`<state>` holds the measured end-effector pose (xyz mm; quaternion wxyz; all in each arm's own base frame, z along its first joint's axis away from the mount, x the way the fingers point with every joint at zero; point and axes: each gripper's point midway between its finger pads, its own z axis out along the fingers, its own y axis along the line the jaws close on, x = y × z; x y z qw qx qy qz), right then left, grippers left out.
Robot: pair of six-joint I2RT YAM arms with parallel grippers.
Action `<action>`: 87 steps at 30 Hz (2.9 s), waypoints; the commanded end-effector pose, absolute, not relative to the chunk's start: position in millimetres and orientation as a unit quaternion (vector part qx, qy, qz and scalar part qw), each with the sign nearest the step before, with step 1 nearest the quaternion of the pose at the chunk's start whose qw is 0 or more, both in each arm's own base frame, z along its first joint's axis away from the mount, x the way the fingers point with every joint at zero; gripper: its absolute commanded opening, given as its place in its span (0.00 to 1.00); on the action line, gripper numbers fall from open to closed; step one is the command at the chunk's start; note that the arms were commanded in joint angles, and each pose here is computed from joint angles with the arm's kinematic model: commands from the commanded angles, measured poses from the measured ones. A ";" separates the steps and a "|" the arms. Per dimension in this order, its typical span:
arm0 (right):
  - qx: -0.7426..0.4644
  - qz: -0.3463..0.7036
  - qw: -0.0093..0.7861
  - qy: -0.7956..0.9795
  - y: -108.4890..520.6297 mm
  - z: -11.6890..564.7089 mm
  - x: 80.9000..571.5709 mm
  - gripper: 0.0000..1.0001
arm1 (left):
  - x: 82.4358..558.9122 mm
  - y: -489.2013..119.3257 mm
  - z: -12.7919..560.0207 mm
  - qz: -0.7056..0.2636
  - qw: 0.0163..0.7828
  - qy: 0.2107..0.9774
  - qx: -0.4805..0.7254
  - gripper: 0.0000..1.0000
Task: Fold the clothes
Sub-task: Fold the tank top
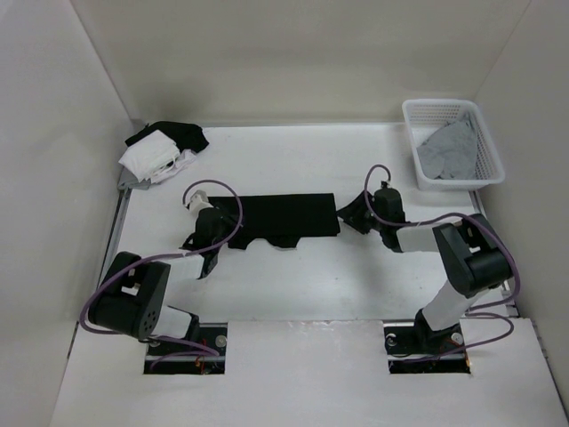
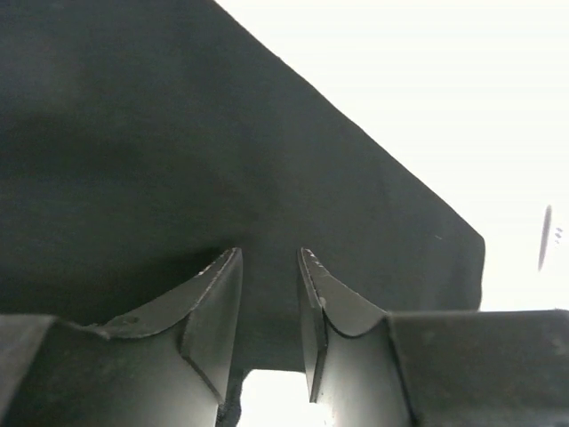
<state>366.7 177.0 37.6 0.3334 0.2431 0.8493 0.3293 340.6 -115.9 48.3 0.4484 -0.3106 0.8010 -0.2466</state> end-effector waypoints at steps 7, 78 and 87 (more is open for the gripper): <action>0.234 0.372 0.299 0.847 200.0 16.5 346.7 0.51 | 348.2 -148.6 91.7 -0.310 0.472 0.783 -0.262 0.31; -0.035 0.320 0.345 0.882 469.0 151.6 347.6 0.26 | 306.8 -81.2 147.4 -0.344 0.528 0.709 -0.316 0.43; -0.038 0.374 0.414 0.829 431.4 225.4 333.2 0.52 | 317.7 -89.1 152.6 -0.331 0.528 0.720 -0.307 0.48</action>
